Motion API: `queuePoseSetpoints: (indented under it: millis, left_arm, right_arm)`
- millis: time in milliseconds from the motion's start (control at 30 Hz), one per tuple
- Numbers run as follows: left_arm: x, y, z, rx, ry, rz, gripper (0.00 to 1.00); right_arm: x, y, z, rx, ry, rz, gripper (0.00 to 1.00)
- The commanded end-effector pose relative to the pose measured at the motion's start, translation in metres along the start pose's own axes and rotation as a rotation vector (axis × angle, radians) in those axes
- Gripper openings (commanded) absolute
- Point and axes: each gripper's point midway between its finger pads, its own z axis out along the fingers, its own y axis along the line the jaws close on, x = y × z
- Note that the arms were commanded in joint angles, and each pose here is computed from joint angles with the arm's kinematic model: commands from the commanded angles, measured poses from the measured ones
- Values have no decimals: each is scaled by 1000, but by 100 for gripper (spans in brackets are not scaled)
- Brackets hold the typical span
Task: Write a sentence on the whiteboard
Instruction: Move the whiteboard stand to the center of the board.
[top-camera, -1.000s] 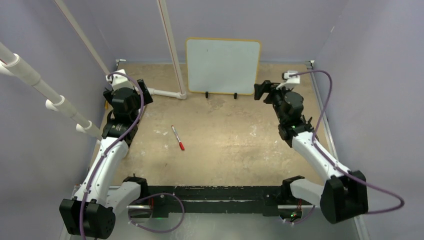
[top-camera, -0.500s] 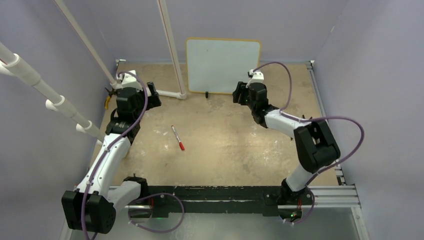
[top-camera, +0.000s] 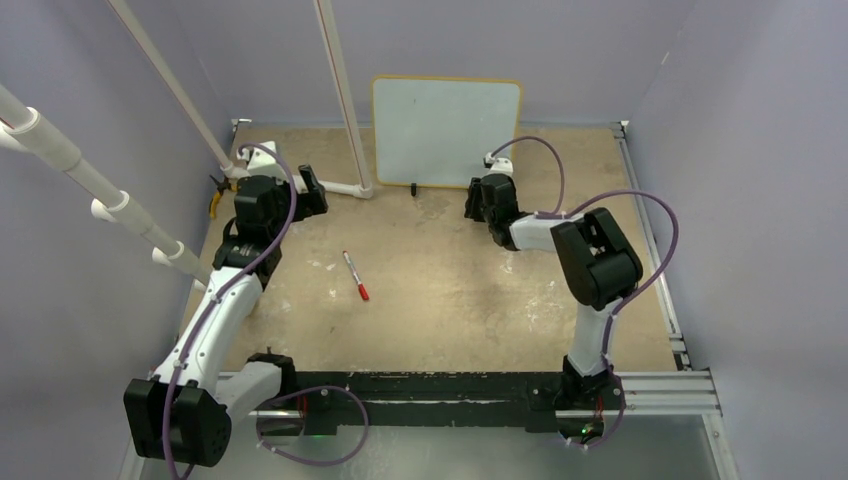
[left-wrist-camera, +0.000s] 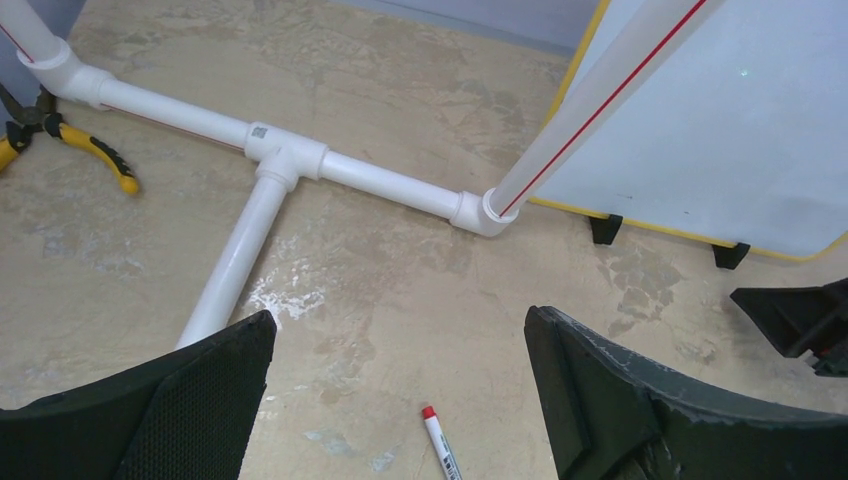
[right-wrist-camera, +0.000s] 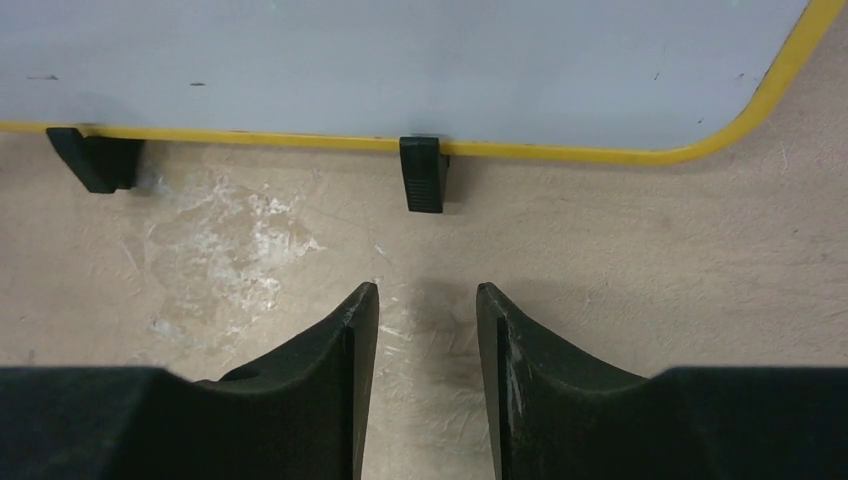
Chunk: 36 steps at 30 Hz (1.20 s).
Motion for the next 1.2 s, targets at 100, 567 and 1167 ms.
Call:
queuePoseSetpoints:
  millis: [100,567,1167]
  left_arm:
    - [-1,-9,6,37,-7,-22,94]
    - [1,-6,7,21,-2,-14,94]
    - [-4,-5,5,17,-15,-11,94]
  right_arm:
    - [-39,9,19,18,-134,-4,41]
    - [-40,8,45,47,-153,-39,29]
    - [-9,-14,8,76,-88,-35,0]
